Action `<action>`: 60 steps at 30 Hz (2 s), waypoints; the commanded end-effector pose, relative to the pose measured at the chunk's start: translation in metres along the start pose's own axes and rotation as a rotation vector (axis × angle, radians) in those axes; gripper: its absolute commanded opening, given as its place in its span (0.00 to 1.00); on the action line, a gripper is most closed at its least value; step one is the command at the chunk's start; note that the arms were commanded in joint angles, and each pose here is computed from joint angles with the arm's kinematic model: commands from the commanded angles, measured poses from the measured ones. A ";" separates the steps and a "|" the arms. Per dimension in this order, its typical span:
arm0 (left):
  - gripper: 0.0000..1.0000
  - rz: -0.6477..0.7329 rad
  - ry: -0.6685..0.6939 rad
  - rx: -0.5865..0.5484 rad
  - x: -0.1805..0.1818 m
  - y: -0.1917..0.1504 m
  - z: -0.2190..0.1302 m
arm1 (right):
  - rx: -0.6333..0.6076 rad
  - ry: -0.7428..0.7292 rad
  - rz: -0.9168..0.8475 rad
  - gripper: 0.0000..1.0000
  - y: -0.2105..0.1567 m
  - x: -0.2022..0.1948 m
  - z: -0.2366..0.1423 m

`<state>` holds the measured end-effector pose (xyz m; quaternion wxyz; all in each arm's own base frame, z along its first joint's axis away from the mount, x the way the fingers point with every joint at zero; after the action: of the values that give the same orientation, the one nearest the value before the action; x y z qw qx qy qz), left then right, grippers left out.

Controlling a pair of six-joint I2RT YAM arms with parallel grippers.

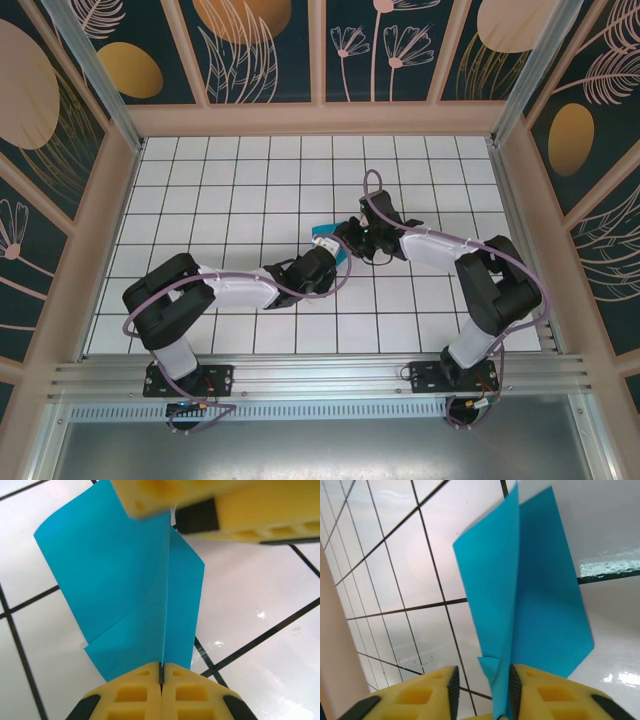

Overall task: Fold a paper plane with a square sheet of paper (pick it up from the middle)
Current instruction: Fourth fold the wing at the center of the table.

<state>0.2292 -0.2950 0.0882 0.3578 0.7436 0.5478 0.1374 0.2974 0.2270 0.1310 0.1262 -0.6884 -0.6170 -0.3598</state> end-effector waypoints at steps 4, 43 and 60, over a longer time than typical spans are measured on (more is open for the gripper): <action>0.00 -0.160 -0.169 -0.019 -0.002 0.007 -0.006 | -0.060 -0.032 -0.093 0.39 0.008 0.000 -0.029; 0.00 -0.593 -0.426 0.044 0.044 -0.010 0.006 | 0.147 -0.106 -0.137 0.04 -0.019 -0.049 0.044; 0.00 -0.666 -0.484 0.021 0.044 -0.011 0.002 | 0.151 -0.098 -0.160 0.05 -0.022 -0.040 0.045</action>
<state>0.2373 -0.2498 0.0670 0.4801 0.5461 0.6701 -0.1492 0.2984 0.2302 0.0723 0.1273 -0.6423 -0.6905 -0.3073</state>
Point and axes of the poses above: each hand's point on the last joint's axis, 136 mm out from that joint toward the fingers, its own z axis out along the fingers, its own x axis along the line the jaws close on, y = z × x, the point moved 7 cm from there along -z, back along the fingers, and after that the axes turned 12 degrees about -z, right-handed, at the moved point
